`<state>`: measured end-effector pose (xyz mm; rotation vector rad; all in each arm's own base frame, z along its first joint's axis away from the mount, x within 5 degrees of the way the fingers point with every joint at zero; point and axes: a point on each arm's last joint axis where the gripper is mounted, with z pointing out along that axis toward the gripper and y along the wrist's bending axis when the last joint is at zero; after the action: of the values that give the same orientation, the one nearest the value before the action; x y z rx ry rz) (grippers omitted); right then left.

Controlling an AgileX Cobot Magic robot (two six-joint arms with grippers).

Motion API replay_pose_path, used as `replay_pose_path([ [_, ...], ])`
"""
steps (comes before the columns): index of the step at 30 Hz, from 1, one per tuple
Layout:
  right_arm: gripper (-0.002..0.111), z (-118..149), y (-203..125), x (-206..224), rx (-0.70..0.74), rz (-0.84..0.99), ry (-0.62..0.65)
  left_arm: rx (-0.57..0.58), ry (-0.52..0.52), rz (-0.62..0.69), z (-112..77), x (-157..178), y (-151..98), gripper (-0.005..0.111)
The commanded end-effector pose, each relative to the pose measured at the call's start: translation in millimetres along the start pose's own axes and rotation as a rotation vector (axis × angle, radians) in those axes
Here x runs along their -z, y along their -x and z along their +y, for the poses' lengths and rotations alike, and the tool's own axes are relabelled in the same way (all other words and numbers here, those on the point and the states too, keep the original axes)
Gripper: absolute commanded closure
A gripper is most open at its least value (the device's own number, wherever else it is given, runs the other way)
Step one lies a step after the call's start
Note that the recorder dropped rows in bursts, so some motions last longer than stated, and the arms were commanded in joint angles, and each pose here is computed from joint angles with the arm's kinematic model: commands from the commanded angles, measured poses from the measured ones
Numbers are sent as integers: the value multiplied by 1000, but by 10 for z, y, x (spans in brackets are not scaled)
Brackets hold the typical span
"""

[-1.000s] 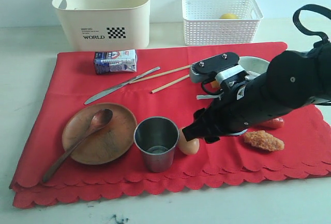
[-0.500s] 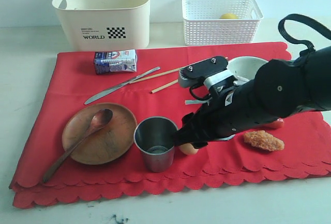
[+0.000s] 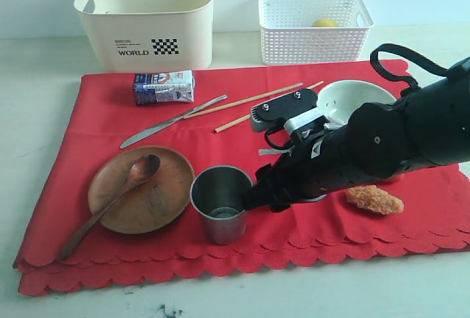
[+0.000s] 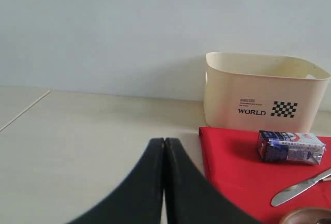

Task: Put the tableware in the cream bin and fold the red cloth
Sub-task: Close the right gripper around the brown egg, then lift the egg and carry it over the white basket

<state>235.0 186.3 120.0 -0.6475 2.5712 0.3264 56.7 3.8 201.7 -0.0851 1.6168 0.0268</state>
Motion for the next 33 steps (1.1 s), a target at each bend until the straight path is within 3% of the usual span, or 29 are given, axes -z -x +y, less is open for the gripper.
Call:
replay_pose_path([
  [1,53,-14,21,-62,9,-40,-16,-1,-7,-7,-4,4,-2,104],
  [3,53,-23,-12,-119,24,-21,-20,-1,-7,-7,-4,4,-2,104],
  [5,61,-23,-12,-120,24,-21,-20,-1,-7,-7,-4,4,-2,104],
  [8,90,-13,35,-45,30,-51,-16,-1,-7,-7,-4,4,-2,104],
  [11,107,5,98,84,36,-88,-6,-1,-7,-7,-4,4,-2,104],
  [13,108,-53,207,284,65,-162,-15,-1,-7,-7,-4,4,-2,104],
  [19,108,-614,575,903,-101,-502,-151,-1,-7,-7,-4,4,-2,104],
  [23,108,-814,807,1059,-154,-617,-203,-1,-7,-7,-4,4,-2,104],
  [33,108,-1253,1482,806,-204,-671,-260,-1,-7,-7,-4,4,-2,104],
])
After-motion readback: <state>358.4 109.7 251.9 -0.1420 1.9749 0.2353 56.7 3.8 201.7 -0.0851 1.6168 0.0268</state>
